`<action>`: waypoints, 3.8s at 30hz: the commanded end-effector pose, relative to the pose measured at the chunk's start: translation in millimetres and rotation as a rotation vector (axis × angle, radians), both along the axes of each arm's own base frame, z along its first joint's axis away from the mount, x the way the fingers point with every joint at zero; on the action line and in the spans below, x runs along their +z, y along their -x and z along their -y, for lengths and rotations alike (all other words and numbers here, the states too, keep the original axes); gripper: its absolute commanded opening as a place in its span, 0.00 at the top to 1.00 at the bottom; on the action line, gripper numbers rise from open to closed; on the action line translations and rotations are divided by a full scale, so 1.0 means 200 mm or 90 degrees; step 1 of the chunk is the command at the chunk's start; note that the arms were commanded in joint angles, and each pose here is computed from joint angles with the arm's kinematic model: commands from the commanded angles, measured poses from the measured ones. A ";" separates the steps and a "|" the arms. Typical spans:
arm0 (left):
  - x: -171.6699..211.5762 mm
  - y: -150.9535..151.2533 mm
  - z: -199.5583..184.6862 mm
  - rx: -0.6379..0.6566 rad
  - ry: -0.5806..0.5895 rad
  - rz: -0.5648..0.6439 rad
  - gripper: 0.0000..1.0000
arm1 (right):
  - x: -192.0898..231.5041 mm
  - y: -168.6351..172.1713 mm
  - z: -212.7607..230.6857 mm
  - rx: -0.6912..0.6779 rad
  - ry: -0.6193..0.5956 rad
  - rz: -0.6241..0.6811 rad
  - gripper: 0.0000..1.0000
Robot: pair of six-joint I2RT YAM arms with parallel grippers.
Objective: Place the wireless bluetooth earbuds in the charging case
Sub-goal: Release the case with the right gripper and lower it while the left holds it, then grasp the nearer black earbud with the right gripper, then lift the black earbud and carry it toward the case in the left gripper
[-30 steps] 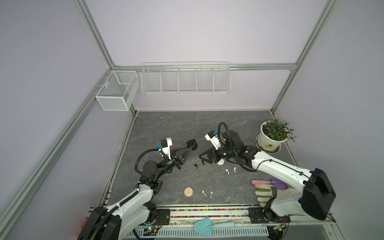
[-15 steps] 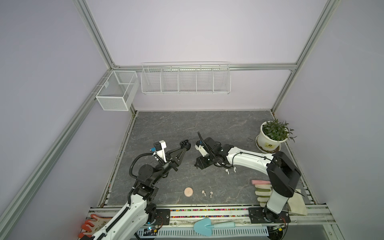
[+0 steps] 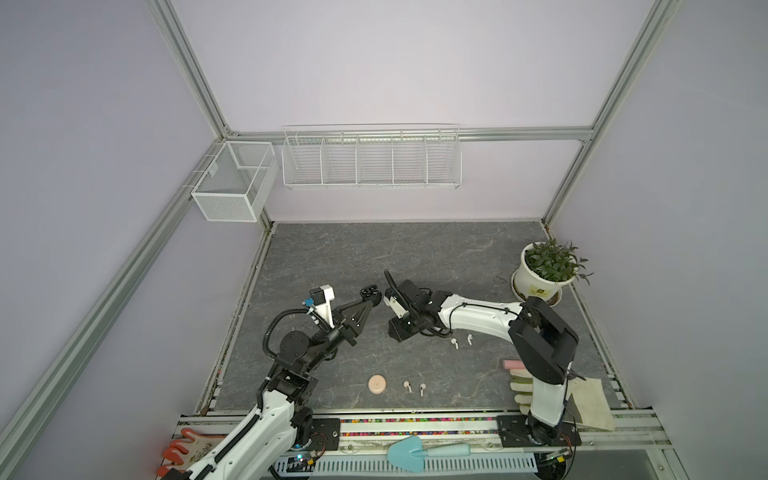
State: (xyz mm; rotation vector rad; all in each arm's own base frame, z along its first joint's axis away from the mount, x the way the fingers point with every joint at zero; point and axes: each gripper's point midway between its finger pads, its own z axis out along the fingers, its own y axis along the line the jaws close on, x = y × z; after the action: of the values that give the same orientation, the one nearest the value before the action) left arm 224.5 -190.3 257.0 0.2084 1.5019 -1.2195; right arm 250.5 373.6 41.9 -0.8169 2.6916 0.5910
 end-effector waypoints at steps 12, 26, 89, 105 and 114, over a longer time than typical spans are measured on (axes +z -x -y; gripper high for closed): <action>0.01 0.00 -0.01 0.006 0.004 0.009 1.00 | -0.07 -0.03 -0.04 0.002 0.015 0.000 0.68; 0.01 0.00 -0.01 0.006 0.004 0.009 1.00 | -0.11 -0.04 -0.04 -0.001 0.032 -0.001 0.77; 0.34 -0.10 0.10 -0.038 0.060 0.132 1.00 | 1.01 -0.27 0.33 -0.157 -0.162 0.318 0.93; 0.31 0.01 0.31 -0.149 -0.051 0.400 1.00 | 1.58 -0.05 0.26 -0.018 -0.317 0.513 0.93; 0.27 0.02 0.34 -0.163 -0.083 0.439 1.00 | 1.60 0.07 0.16 0.087 -0.398 0.525 0.93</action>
State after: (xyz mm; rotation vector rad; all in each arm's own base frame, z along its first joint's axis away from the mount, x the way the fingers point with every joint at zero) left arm 229.5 -254.6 296.5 0.7710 1.0759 -1.1221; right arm 248.1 330.7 355.4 -0.7307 1.6813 0.7755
